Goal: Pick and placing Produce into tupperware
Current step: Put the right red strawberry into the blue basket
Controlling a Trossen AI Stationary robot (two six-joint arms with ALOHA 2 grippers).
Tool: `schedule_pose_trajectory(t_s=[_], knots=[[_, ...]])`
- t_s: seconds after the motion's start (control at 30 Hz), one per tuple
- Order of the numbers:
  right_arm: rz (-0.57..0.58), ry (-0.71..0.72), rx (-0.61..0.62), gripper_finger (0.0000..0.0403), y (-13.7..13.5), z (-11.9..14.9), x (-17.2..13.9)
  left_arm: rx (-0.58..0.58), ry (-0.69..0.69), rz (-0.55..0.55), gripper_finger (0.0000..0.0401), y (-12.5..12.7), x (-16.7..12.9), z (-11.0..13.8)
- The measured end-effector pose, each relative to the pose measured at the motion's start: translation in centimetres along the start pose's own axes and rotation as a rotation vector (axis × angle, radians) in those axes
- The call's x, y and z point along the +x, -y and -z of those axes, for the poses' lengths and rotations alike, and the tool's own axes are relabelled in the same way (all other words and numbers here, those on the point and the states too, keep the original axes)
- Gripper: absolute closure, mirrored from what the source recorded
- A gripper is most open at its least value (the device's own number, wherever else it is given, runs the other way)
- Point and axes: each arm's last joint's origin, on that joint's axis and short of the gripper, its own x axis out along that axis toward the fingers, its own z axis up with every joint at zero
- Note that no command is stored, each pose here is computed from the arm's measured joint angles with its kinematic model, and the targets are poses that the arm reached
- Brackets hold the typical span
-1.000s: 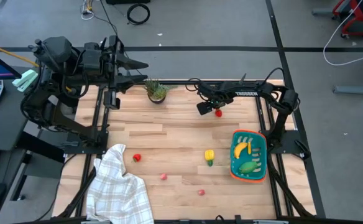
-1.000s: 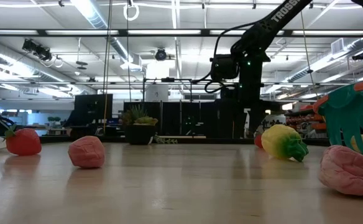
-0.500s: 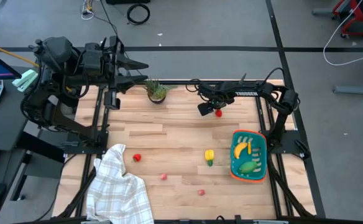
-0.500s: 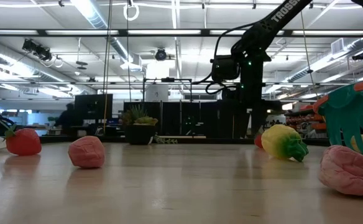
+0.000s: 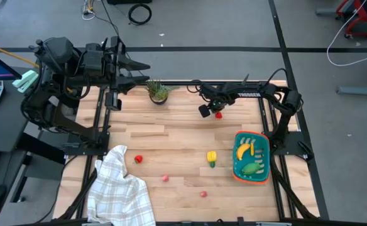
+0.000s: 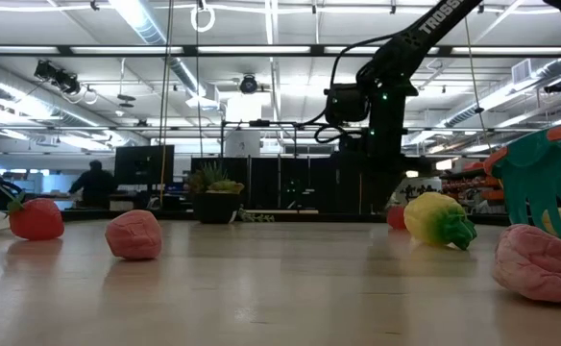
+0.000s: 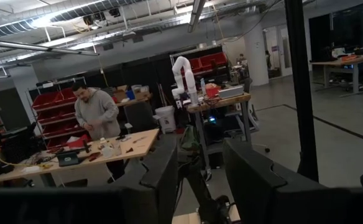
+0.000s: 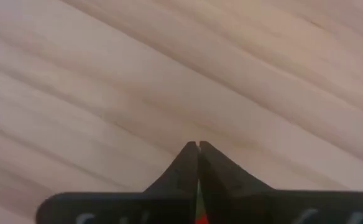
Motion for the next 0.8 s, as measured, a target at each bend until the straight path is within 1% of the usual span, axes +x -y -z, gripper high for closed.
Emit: schedule_pose_trajectory(t_s=[0.1, 0.23, 0.33, 0.43, 0.5, 0.63, 0.73, 0.8], knots=[[-0.098, 0.011, -0.029, 0.0397, -0.7, -0.2, -0.1, 0.0, -0.002, 0.0, 0.0271, 0.0, 0.0, 0.0], [-0.285, 0.034, -0.078, 0.0398, -2.1, -0.4, -1.0, -0.002, -0.022, 0.005, 0.0275, 0.0, 0.0, 0.2], [-0.462, 0.083, -0.136, 0.0399, -3.4, -0.3, -3.2, -0.021, -0.042, 0.008, 0.0274, 0.1, 0.0, 0.4], [-0.638, 0.124, -0.203, 0.04, -4.8, 0.8, -6.4, -0.055, -0.075, 0.013, 0.0271, 0.1, 0.1, 0.8], [-0.723, 0.133, -0.243, 0.04, -5.5, 2.3, -9.1, -0.061, -0.088, 0.015, 0.0272, 0.2, 0.5, 1.0], [-0.817, 0.122, -0.35, 0.04, -6.1, 7.0, -14.5, -0.062, -0.098, 0.017, 0.0279, 0.2, 0.9, 1.3], [-0.841, 0.082, -0.349, 0.0401, -5.7, 11.1, -18.0, -0.062, -0.11, 0.019, 0.0285, 0.2, 1.2, 1.6], [-0.808, 0.096, -0.319, 0.0401, -4.9, 13.9, -19.9, -0.061, -0.117, 0.021, 0.0289, 0.2, 1.7, 1.8]])
